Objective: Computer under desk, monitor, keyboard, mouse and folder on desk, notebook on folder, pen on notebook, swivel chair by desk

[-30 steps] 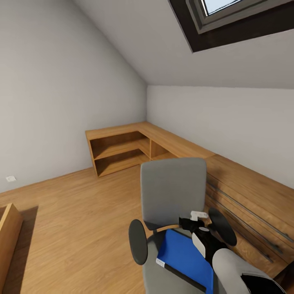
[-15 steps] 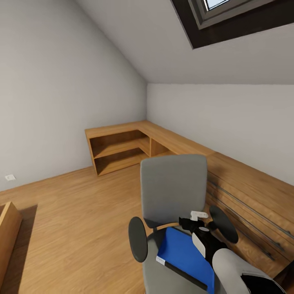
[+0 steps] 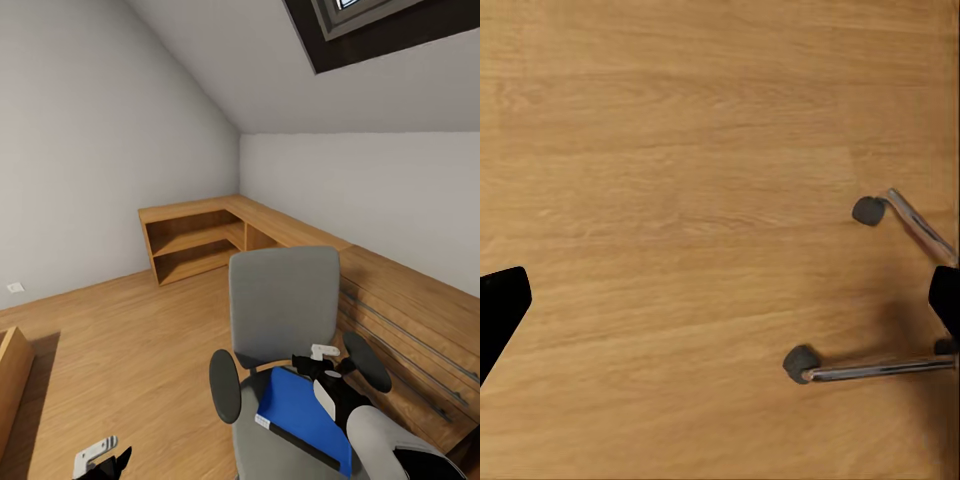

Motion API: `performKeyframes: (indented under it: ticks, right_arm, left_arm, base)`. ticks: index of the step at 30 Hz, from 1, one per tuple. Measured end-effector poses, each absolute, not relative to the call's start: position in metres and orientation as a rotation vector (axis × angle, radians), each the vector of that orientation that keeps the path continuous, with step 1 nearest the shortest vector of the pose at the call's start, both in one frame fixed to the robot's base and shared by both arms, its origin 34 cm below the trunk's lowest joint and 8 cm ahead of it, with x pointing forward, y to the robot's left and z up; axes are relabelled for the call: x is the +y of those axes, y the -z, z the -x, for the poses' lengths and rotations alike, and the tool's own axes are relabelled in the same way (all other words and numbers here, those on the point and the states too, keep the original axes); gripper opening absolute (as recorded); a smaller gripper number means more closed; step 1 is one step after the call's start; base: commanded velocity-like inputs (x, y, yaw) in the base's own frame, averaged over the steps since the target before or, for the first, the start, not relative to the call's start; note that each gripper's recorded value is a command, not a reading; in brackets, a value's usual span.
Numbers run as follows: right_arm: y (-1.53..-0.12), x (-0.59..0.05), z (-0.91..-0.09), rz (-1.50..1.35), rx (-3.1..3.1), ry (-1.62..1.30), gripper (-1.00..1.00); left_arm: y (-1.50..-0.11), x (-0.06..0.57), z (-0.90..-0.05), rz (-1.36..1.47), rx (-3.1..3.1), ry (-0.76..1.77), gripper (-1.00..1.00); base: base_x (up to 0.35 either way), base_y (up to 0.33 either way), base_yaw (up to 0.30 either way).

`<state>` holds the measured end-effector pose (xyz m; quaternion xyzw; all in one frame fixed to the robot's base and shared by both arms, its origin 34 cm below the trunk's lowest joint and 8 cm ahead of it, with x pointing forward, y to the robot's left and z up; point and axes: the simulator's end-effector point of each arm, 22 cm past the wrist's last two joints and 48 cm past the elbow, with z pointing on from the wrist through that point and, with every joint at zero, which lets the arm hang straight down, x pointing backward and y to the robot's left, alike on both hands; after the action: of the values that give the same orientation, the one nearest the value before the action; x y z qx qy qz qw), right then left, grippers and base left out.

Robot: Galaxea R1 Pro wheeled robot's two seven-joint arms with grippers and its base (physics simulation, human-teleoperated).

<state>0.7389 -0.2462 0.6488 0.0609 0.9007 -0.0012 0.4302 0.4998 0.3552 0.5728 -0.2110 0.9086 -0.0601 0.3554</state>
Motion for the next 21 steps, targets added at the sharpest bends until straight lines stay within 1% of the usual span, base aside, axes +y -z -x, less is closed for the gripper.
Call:
performKeyframes:
  ticks: [6,13,21]
  right_arm:
    - [-0.649,-0.246,-0.739,-0.151,2.246,0.002,1.0]
    - [-0.648,-0.248,-0.739,-0.151,2.246,0.004,1.0]
    - [-0.632,-0.263,-0.737,-0.162,2.247,0.021,1.0]
  left_arm:
    - [-0.593,0.35,-0.518,0.528,2.312,0.187,1.0]
    - [-0.575,0.355,-0.503,0.558,2.352,0.171,1.0]
    - [-0.556,0.378,-0.494,0.633,2.341,0.135,1.0]
  base:
    - [0.0,0.0,0.0]
    - [0.0,0.0,0.0]
    - [0.0,0.0,0.0]
